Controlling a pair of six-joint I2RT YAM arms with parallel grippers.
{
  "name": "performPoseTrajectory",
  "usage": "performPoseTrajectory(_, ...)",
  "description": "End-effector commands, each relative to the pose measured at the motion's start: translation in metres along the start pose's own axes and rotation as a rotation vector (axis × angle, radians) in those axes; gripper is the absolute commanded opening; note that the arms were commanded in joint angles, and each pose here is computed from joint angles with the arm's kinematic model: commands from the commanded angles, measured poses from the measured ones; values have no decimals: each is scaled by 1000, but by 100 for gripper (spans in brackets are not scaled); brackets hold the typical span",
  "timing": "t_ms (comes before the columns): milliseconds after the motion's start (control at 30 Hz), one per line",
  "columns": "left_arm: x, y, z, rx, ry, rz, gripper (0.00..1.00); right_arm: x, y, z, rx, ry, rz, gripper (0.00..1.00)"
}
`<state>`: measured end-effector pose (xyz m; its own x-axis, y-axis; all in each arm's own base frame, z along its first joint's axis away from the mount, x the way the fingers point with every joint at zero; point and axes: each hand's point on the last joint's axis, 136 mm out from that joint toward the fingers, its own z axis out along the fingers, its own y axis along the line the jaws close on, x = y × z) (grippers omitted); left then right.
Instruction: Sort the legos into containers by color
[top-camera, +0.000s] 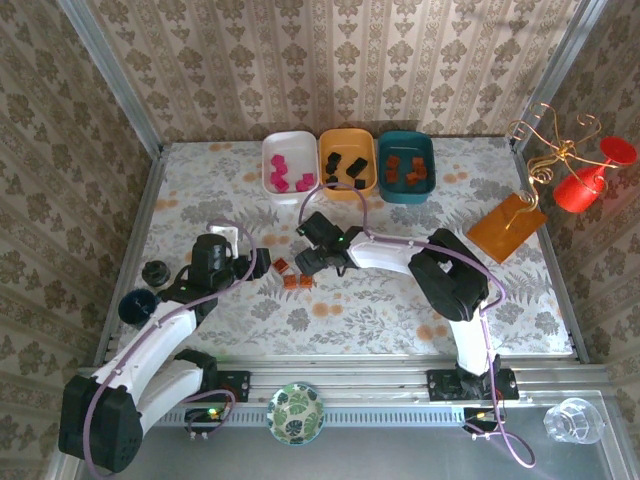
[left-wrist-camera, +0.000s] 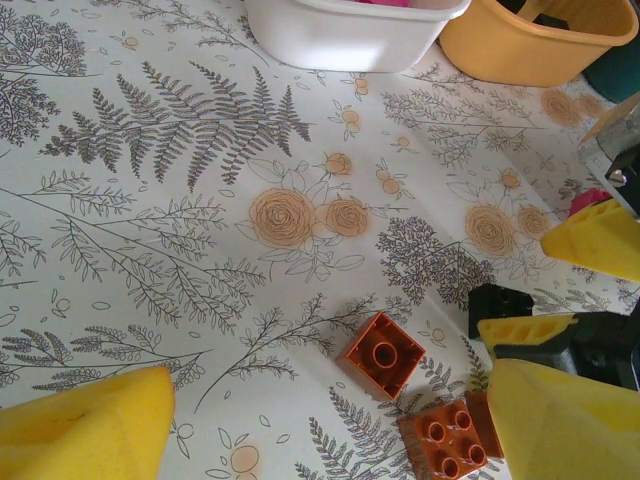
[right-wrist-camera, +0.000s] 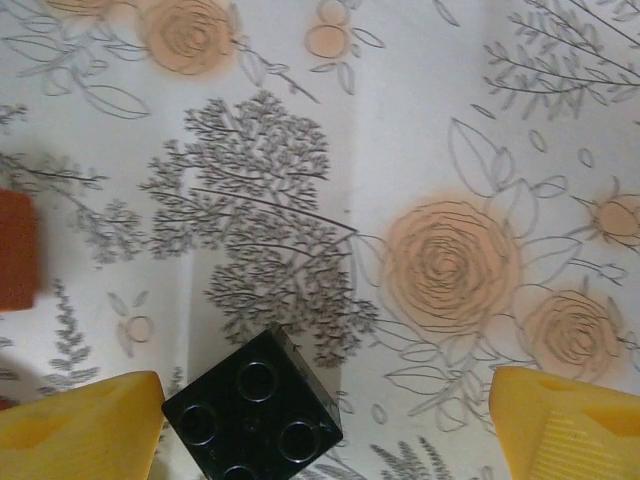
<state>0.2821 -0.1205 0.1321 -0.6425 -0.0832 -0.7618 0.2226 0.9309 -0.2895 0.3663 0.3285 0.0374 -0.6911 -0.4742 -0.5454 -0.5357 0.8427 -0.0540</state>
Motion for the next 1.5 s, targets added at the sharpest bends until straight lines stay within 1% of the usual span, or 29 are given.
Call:
performPoseTrajectory(0,0,2,1,2,-11,17,83,11,-22,-4,67,46,-7,86)
performPoseTrajectory(167,0,2,0,3,-13,19,83,16,-47,-14,89,33,77,85)
performPoseTrajectory(300,0,2,0,1,-13,19,83,19,-32,-13,25,40,77,83)
performPoseTrajectory(433,1,2,1,1,-9,18,83,25,-28,-7,16,54,98,80)
performPoseTrajectory(633,1,2,2,3,-8,18,83,29,-39,0,70,79,77,75)
performPoseTrajectory(767,1,2,1,4,-9,18,83,28,-44,5,66,85,87,69)
performPoseTrajectory(1000,1,1,1,7,-9,19,83,23,-54,13,70,87,103,64)
performPoseTrajectory(1100,0,1,1,7,-12,17,83,21,-60,15,59,85,122,60)
performPoseTrajectory(1233,-1,1,0,6,-16,19,83,19,-58,15,29,82,147,52)
performPoseTrajectory(1367,0,2,0,4,-15,19,83,12,-56,5,10,52,168,43)
performPoseTrajectory(1467,0,1,0,7,-15,18,83,-6,-57,-11,-1,-4,178,40)
